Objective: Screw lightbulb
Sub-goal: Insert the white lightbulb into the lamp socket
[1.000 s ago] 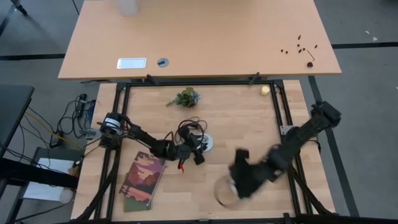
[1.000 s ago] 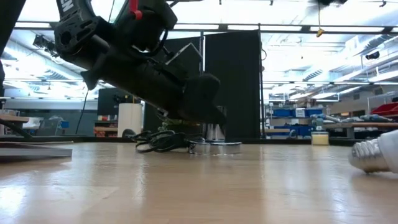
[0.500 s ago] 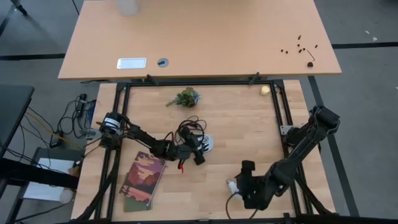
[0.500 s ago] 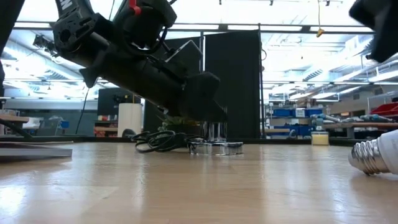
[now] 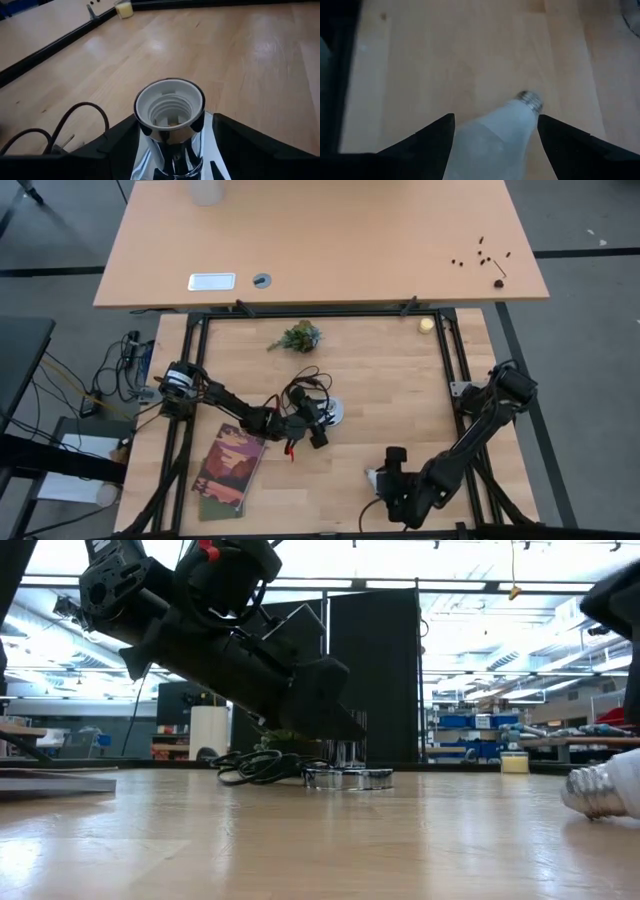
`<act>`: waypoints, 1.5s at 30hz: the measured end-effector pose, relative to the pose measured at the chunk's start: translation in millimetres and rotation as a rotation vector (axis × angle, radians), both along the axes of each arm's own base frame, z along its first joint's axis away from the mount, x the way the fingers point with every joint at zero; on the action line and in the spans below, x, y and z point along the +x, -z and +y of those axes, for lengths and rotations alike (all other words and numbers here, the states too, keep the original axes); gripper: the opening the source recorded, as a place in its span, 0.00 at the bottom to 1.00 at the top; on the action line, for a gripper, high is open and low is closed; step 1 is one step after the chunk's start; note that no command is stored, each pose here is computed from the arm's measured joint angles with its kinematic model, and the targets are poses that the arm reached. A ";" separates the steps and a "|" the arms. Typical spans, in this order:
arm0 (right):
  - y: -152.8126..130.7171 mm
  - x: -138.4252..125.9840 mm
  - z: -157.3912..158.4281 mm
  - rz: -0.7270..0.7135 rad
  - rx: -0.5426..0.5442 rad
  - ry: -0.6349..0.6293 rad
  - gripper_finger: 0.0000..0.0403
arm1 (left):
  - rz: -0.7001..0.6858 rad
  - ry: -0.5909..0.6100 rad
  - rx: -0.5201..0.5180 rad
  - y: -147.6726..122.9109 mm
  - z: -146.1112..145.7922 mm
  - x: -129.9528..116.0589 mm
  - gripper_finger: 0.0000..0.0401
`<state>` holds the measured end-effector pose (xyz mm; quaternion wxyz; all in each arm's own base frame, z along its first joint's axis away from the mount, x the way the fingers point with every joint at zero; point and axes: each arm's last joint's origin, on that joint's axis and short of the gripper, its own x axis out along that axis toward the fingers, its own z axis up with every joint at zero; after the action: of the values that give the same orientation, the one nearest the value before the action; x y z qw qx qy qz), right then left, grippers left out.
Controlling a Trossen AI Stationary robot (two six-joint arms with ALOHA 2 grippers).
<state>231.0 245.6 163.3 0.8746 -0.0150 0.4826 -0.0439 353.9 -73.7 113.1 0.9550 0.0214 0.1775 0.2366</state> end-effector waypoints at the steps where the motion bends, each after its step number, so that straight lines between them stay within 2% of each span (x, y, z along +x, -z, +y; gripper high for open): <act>1: 1.6 -1.7 -1.5 0.014 -0.015 0.007 0.73 | -0.003 -0.002 -0.006 0.0 0.0 0.0 0.63; 6: 9.9 -7.3 -8.0 0.023 -0.048 0.060 0.73 | -0.006 0.004 -0.015 0.0 -1.1 -0.1 0.63; 16: 41.0 -18.3 -22.3 -0.007 -0.022 0.107 0.73 | 0.001 0.043 -0.032 0.5 -2.9 0.2 0.63; 20: 44.8 -19.7 -24.1 -0.023 -0.015 0.104 0.71 | 0.001 0.046 -0.033 0.4 -3.0 0.2 0.63; 24: 44.8 -19.7 -24.2 -0.023 -0.024 0.089 0.65 | 0.001 0.048 -0.035 0.5 -3.0 0.3 0.63; 29: 41.2 -17.2 -25.0 -0.002 -0.050 0.037 0.64 | 0.003 0.062 -0.041 0.6 -3.4 0.4 0.63; 33: 25.7 -10.3 -35.2 0.070 -0.052 0.035 0.65 | 0.025 0.140 -0.074 2.0 -5.6 0.8 0.63; 38: -15.3 14.7 -53.3 0.096 -0.025 0.003 0.68 | 0.065 0.242 -0.061 3.4 -8.1 0.9 0.63; 45: -59.8 55.1 -105.2 0.212 0.034 0.043 0.67 | 0.048 0.306 -0.018 -0.3 -9.5 3.0 0.63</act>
<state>286.1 140.3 223.0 0.8177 0.0055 0.5732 -0.0526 356.9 -83.2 113.4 0.9756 0.0453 0.1971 0.0858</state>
